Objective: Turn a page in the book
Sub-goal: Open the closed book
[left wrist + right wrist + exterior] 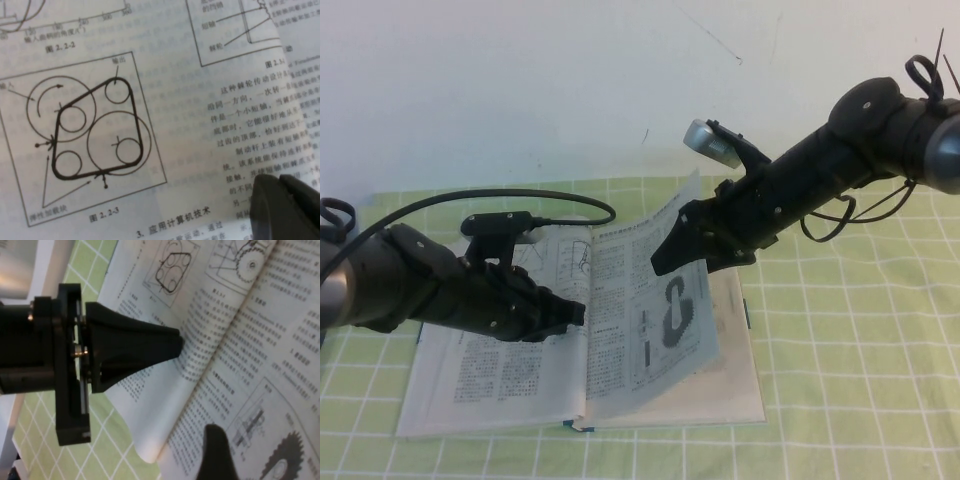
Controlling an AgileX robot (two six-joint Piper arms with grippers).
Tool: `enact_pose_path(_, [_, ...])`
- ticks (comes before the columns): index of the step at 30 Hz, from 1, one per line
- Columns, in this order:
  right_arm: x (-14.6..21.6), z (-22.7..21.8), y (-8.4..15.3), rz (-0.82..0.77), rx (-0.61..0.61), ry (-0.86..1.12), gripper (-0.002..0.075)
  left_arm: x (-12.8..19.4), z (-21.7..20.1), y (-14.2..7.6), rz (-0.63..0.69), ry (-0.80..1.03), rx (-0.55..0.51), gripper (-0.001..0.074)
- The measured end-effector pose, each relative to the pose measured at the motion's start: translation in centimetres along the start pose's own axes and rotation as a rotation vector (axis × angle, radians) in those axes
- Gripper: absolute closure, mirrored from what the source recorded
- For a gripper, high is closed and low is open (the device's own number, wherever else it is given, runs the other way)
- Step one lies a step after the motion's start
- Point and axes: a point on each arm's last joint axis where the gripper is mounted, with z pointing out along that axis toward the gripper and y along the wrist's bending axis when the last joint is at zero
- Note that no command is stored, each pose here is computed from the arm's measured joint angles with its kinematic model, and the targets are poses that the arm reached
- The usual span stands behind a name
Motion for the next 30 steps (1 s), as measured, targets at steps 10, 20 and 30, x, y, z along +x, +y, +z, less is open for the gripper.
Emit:
enact_pose_path(10, [0.6,0.9,-0.7,0.054,-0.005,0.08,0.0287,-0.8,-4.8,-3.6,0.129,-0.04,0.143,0.0738])
enact_pose_path(20, [1.4,1.6,-0.6,0.035,0.019,0.162,0.0287,3.0,-7.9,-12.0,0.46,-0.082,0.219,0.0738])
enact_pose_path(30, [1.0,1.6,0.5,0.068,-0.104,0.125,0.0286,6.5,-8.2,-14.2,0.53,-0.199,0.171,0.0738])
